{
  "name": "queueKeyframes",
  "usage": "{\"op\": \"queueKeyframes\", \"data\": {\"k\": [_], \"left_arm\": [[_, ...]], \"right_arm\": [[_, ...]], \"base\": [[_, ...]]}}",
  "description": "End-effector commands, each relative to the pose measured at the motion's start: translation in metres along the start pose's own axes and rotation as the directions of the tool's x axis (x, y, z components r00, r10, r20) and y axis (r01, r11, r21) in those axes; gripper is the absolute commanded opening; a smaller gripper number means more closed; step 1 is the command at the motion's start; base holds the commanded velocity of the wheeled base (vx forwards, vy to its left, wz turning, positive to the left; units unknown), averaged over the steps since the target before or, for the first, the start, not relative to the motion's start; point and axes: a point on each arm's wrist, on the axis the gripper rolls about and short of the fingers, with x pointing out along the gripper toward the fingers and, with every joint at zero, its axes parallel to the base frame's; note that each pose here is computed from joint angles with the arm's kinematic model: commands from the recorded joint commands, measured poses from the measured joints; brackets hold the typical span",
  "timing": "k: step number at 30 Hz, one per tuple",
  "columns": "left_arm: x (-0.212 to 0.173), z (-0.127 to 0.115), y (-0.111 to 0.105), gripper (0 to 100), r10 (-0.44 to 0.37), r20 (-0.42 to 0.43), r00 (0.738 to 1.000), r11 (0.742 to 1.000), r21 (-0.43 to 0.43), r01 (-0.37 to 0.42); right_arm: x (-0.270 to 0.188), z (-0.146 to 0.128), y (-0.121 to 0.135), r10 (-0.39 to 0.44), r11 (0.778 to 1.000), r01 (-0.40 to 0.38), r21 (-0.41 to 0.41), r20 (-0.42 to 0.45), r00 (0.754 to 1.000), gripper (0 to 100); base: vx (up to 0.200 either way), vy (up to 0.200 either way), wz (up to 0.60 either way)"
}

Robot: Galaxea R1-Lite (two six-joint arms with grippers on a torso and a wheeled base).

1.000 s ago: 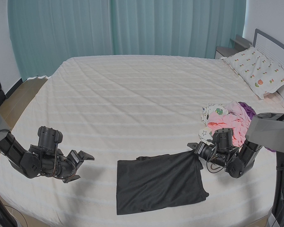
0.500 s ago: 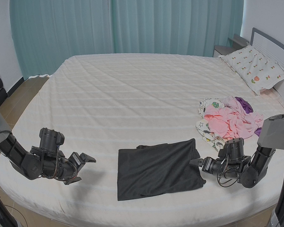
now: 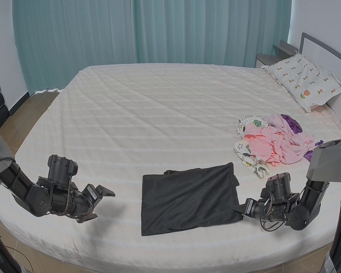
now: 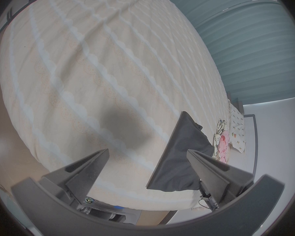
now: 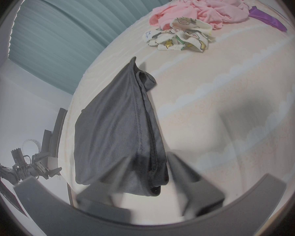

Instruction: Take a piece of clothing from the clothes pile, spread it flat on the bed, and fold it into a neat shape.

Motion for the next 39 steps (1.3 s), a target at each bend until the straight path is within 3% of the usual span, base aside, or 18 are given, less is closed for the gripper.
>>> {"op": "queueKeyframes", "data": {"k": [1,16,17,21,29,31,39], "left_arm": [[0.003,0.000,0.002,100,0.011,-0.003,1.000,1.000,-0.003,-0.011],[0.003,0.000,0.002,100,0.010,-0.005,1.000,1.000,-0.003,-0.010],[0.003,0.000,0.002,100,0.010,-0.005,1.000,1.000,-0.003,-0.010],[0.003,-0.001,0.002,100,0.010,-0.007,1.000,1.000,-0.003,-0.010],[0.003,-0.001,0.001,100,0.009,-0.007,1.000,1.000,-0.002,-0.009],[0.004,-0.001,0.002,100,0.010,-0.010,1.000,1.000,-0.003,-0.010],[0.003,-0.001,0.002,100,0.008,-0.016,1.000,1.000,-0.005,-0.008]], "right_arm": [[-0.004,-0.002,-0.001,-0.006,1.000,0.006,0.001,-0.005,1.000,0],[-0.014,-0.008,-0.006,-0.044,0.996,0.041,-0.076,-0.048,0.998,0],[-0.015,-0.010,-0.007,-0.051,0.996,0.046,-0.081,-0.055,0.997,100],[-0.021,-0.005,-0.010,-0.050,0.993,0.047,-0.112,-0.031,0.998,100],[-0.017,0.025,-0.002,0.003,0.998,0.002,-0.068,0.073,0.997,100],[0.017,0.045,0.008,0.033,0.999,-0.034,0.008,0.112,0.993,100],[0.072,0.071,0.017,0.032,0.997,-0.041,0.068,0.137,0.990,100]], "base": [[0.000,0.000,0.00],[0.000,0.000,0.00],[0.000,0.000,0.00],[0.000,0.000,0.00],[0.000,0.000,0.00],[0.000,0.000,0.00],[0.000,0.000,0.00]]}}
